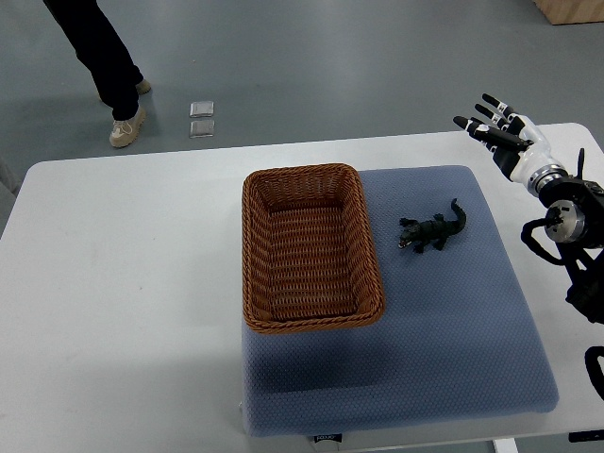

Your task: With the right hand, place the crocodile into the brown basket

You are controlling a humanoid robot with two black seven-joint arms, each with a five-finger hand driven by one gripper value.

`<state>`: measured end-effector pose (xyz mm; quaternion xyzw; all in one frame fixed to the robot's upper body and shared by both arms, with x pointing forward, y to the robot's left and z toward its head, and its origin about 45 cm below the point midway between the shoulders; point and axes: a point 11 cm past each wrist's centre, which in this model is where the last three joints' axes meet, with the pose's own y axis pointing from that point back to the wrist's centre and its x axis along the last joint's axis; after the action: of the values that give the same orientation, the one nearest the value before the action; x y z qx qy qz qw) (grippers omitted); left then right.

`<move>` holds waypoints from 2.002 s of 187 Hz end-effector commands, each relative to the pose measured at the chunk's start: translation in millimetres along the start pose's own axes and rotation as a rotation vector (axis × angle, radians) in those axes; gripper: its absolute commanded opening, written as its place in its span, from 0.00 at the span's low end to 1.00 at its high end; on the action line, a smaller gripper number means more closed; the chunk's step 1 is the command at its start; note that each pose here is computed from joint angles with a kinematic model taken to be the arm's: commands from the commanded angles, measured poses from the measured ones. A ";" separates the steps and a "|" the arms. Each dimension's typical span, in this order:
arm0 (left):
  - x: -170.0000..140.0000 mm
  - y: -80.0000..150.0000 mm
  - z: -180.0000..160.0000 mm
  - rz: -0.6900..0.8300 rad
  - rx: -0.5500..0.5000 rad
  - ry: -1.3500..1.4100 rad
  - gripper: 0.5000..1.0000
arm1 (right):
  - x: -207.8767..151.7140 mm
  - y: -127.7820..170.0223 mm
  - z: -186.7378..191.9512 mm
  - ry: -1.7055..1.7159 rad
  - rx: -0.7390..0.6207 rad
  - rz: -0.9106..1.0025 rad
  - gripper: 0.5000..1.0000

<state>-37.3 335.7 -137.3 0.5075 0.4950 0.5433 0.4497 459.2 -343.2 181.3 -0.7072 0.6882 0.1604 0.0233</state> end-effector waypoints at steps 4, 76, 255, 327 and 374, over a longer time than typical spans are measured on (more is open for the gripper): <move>0.0 0.0 -0.7 0.000 0.002 0.000 1.00 | -3.5 -0.1 0.5 0.014 -0.003 -0.021 0.86; 0.0 0.0 -0.7 0.000 0.002 0.000 1.00 | 7.8 2.9 -13.4 0.165 0.007 -0.046 0.86; 0.0 0.0 -0.6 0.000 0.001 0.000 1.00 | -26.0 32.1 0.8 1.287 -0.098 -0.575 0.85; 0.0 0.0 -0.6 0.000 0.001 0.000 1.00 | -30.5 35.2 10.9 1.559 -0.069 -0.650 0.85; -0.1 0.0 0.2 0.000 0.001 0.000 1.00 | -36.0 42.4 19.1 1.623 -0.070 -0.715 0.84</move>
<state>-37.5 335.7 -137.3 0.5076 0.4952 0.5431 0.4497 415.4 -307.4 181.1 -0.7770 0.2345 -0.3813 -0.4426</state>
